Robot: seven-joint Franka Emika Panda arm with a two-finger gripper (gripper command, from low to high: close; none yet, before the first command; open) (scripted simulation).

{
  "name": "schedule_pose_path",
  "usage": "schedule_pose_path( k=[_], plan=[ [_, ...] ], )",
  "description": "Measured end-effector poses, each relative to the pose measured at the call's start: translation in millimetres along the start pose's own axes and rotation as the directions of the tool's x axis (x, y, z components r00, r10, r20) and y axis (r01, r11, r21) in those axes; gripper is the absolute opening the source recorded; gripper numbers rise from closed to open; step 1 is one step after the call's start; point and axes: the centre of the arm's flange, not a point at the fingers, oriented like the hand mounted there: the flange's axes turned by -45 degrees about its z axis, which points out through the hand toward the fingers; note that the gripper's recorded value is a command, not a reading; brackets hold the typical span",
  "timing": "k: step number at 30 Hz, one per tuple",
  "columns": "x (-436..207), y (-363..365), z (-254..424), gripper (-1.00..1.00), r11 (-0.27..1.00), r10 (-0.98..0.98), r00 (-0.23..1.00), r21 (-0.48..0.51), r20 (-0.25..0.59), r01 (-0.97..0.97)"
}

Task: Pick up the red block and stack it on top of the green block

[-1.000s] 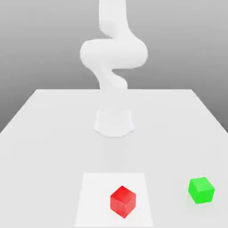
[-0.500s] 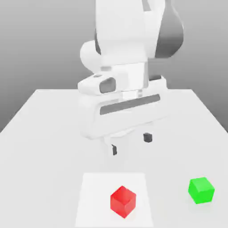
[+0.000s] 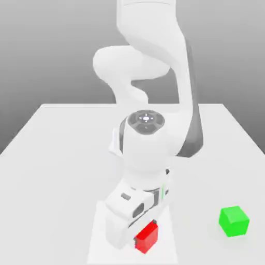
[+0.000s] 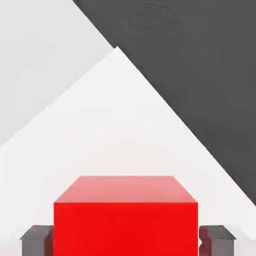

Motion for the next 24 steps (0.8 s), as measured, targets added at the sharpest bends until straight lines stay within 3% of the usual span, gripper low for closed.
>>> schedule_pose_path(
  k=[9,16,20,21,24],
  plan=[
    [10.3,-9.2,-59.0,-1.00,1.000,-0.027,1.000,0.002,-0.001,0.027],
    [125.3,-165.6,-88.1,-1.00,0.921,-0.390,0.921,0.004,-0.001,0.390],
    [139.9,-192.1,-50.1,-1.00,0.898,-0.439,0.898,0.001,0.000,0.439],
    [139.8,-193.0,-39.4,1.00,0.898,-0.441,0.898,0.001,0.000,0.441],
    [139.8,-193.0,-39.4,1.00,0.898,-0.441,0.898,0.001,0.000,0.441]
  ],
)
